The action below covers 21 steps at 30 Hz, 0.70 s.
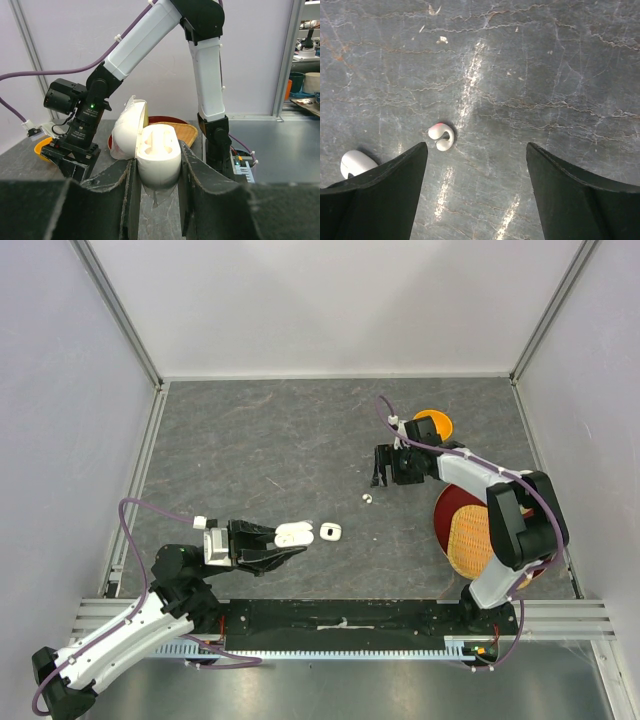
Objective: Insert the wireless bluetooth earbuds into the charging case
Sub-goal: Pick up the earbud from the center of the board.
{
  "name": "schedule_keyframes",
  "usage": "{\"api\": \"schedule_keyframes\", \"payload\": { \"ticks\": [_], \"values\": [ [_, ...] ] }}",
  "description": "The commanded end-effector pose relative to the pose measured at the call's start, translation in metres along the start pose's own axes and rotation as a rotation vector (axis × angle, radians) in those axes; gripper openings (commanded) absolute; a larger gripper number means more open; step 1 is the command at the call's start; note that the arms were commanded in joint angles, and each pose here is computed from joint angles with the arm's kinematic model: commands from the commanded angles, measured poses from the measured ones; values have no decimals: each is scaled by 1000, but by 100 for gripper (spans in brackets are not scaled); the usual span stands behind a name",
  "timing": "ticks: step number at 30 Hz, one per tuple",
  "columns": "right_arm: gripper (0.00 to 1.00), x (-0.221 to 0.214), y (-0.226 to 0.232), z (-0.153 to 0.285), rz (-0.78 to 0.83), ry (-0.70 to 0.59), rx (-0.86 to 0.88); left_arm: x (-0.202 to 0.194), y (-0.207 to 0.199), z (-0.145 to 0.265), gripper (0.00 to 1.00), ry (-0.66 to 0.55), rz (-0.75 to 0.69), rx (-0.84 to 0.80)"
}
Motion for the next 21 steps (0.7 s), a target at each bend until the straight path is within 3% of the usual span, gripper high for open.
{"api": "schedule_keyframes", "payload": {
  "ticks": [1,2,6,13,21],
  "values": [
    [89,5,-1,-7,29,-29,-44,16,3,-3,2,-43,-51,14],
    [98,6,-7,-8,26,-36,-92,15,3,-3,2,-42,-51,11],
    [98,15,-8,1,10,-118,-160,16,3,-3,2,-43,-51,12],
    [98,36,8,33,32,-258,-117,16,3,-2,2,-45,-50,18],
    [98,4,4,-3,48,-57,-66,17,3,-2,2,-49,-47,17]
  ]
}}
Point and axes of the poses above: each gripper's point midway between its finger pads, its own z axis back along the fingers, its own y axis along the line the jaws close on, x = y × z, the point moved 2 cm from there along z, back along the fingers, and after that the axes turned 3 degrees about z, right-handed, at the moved point
